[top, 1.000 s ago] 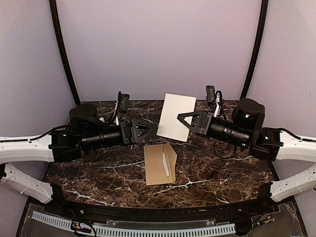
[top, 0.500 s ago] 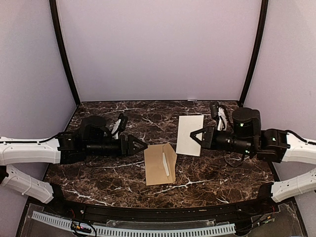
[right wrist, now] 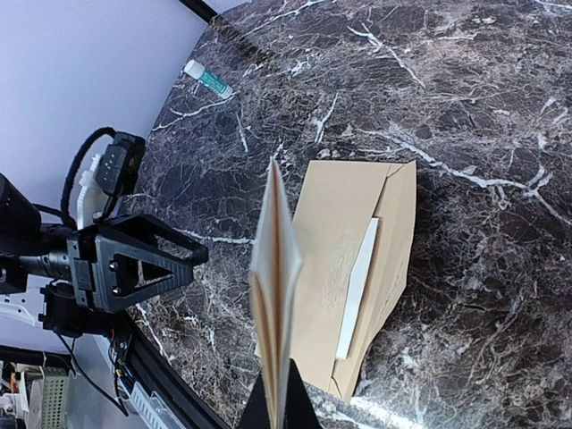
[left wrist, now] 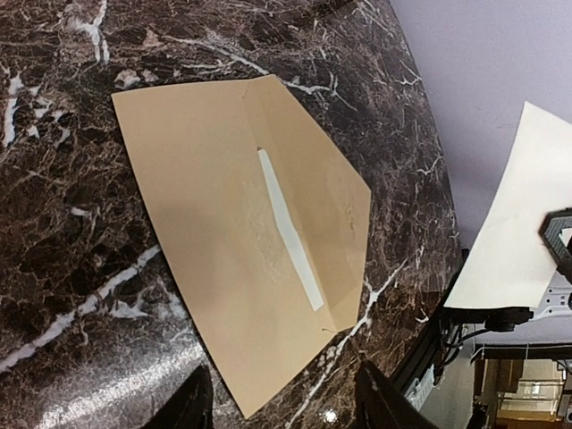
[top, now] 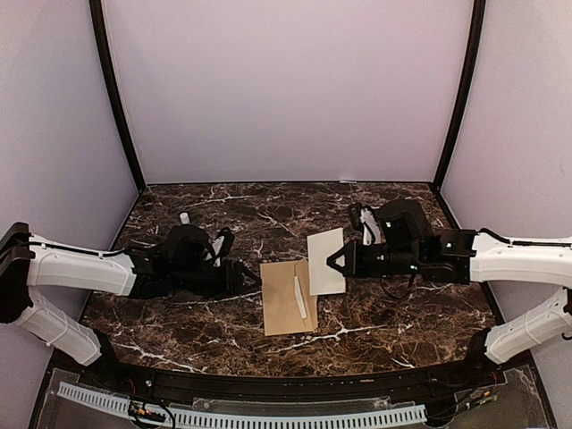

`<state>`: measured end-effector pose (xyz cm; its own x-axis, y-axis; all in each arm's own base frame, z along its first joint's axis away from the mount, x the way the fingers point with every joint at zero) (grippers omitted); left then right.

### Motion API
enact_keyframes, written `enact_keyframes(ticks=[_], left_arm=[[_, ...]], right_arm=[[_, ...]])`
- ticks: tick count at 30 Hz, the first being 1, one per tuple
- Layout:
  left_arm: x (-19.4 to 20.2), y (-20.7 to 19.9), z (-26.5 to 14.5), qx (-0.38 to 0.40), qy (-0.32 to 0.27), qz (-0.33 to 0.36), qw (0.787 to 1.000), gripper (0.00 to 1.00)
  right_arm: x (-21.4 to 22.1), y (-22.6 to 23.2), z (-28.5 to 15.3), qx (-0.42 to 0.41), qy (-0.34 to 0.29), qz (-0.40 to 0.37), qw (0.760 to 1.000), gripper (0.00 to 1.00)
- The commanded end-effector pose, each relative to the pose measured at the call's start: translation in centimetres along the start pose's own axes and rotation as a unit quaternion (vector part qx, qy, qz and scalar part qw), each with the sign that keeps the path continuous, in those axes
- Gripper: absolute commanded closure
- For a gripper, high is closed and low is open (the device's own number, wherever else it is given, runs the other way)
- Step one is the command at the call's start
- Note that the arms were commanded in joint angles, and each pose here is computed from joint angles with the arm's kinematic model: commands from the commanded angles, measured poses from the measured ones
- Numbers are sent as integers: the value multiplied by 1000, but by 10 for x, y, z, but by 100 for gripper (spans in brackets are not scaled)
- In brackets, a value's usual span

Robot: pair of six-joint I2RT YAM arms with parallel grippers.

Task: Place the letter into the envelope and seal it
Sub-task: Place the letter in the envelope.

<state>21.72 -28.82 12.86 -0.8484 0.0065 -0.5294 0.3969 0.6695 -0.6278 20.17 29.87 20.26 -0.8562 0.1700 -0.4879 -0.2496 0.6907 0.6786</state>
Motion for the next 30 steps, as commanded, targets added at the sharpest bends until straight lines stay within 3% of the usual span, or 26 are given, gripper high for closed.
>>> enact_keyframes(ticks=[1,17,30], left_arm=[[7,10,11,-1,15,3,1000,48],[29,33,44,-23,72,-5,997,55],[35,35,54,-11,85,-12,996,63]], right_arm=[[-5,6,12,-39,13,-4,999,100],[2,-21,53,-12,48,5,999,100],[11,-38,74,15,64,9,998,100]])
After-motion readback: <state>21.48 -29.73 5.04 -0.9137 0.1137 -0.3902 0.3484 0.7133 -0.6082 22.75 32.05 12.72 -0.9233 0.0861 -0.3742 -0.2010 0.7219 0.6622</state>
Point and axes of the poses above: each gripper's point midway between its finger pads, its own z axis out along the fingers, its own y axis along the line the jaws close on, x = y × z, the point moved 3 cm from there along -z, back along the fingers, and after that the axes turned 10 degrees about z, right-handed, at the moved point
